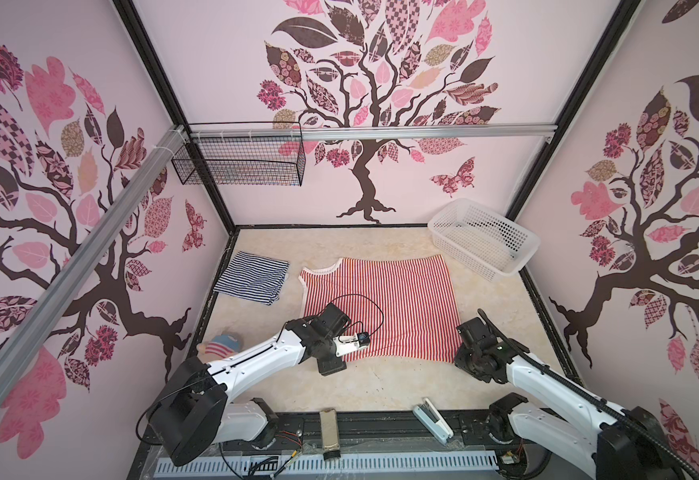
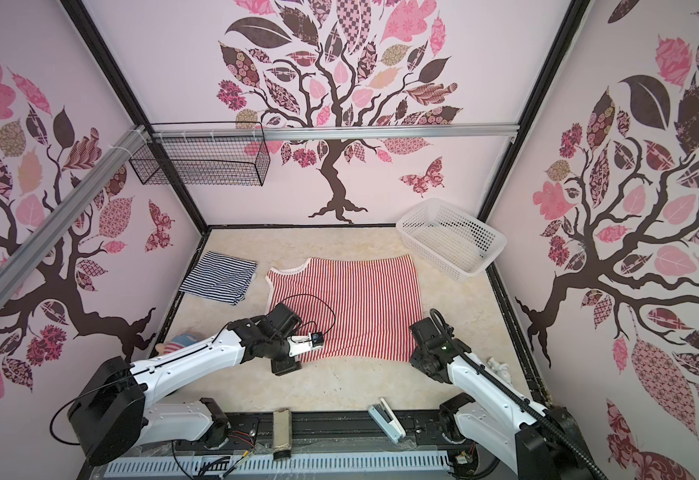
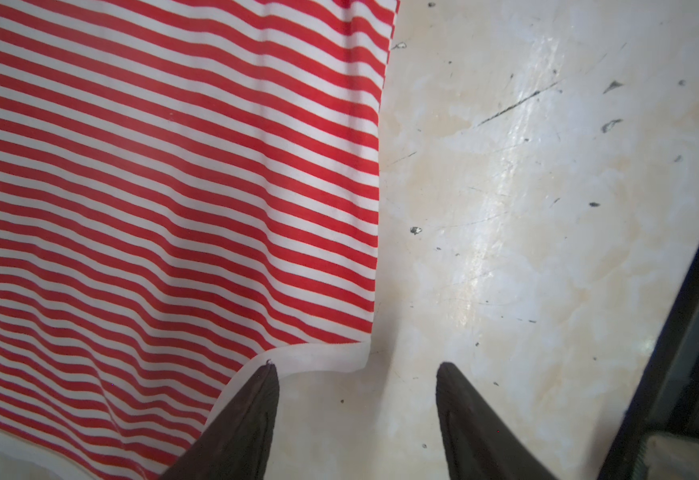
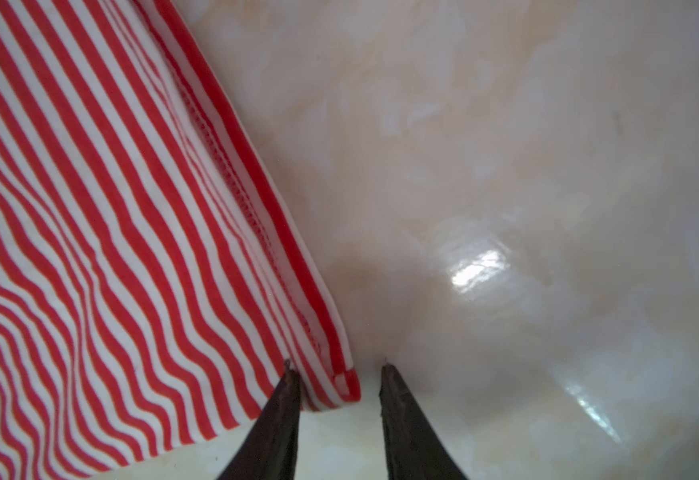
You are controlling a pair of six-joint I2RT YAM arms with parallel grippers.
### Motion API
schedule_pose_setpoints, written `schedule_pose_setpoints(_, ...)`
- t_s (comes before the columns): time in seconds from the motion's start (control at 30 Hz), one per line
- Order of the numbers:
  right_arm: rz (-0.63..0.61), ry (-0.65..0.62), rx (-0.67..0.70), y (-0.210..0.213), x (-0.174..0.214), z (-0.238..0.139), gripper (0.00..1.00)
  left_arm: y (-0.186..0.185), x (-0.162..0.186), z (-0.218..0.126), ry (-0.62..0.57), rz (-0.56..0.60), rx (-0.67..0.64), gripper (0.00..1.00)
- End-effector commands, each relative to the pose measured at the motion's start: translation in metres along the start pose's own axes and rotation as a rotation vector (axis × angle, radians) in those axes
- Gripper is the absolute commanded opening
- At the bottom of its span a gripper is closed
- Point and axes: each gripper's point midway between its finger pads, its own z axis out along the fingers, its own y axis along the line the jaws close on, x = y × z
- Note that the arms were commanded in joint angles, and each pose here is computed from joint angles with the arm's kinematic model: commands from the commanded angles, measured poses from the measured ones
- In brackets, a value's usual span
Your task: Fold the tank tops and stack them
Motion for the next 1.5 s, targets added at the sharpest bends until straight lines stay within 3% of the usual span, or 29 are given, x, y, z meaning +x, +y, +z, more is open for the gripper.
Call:
schedule_pose_setpoints(0.0,-0.017,-0.011,0.015,0.002,-0.004,0.004,0.35,-0.001,-0.002,0.001,-0.02,-0.003,-0.004,0.64)
schedule_pose_setpoints(0.13,-0.031,0.003,0.027,0.004,-0.003,0.009,0.32,0.0,-0.002,0.002,-0.018,-0.002,-0.01,0.64)
schedule_pose_setpoints(0.4,-0.035,-0.017,0.0,0.01,-0.009,-0.001,0.0,-0.001,0.004,0.008,0.0,0.013,-0.008,0.66)
schedule_pose_setpoints(0.5,-0.042,-0.028,-0.025,0.016,-0.014,-0.009,0.0,-0.003,0.006,0.011,0.018,0.022,0.006,0.71)
schedule_pose_setpoints(0.73,-0.055,-0.044,-0.069,0.03,-0.023,-0.022,0.0,0.008,0.003,0.021,0.029,0.014,-0.033,0.71)
schedule_pose_setpoints(1.0,-0.061,-0.059,-0.088,0.035,-0.028,-0.031,0.0,0.011,0.007,0.033,0.065,0.01,-0.035,0.59)
schedule_pose_setpoints(1.13,-0.062,-0.062,-0.088,0.036,-0.029,-0.033,0.0,0.007,0.01,0.035,0.083,0.012,-0.011,0.39)
schedule_pose_setpoints(1.33,-0.064,-0.061,-0.094,0.036,-0.029,-0.032,0.0,0.008,0.008,0.031,0.062,0.004,-0.029,0.38)
schedule_pose_setpoints(1.47,-0.063,-0.059,-0.095,0.036,-0.028,-0.03,0.0,0.006,0.012,0.036,0.083,0.008,-0.012,0.29)
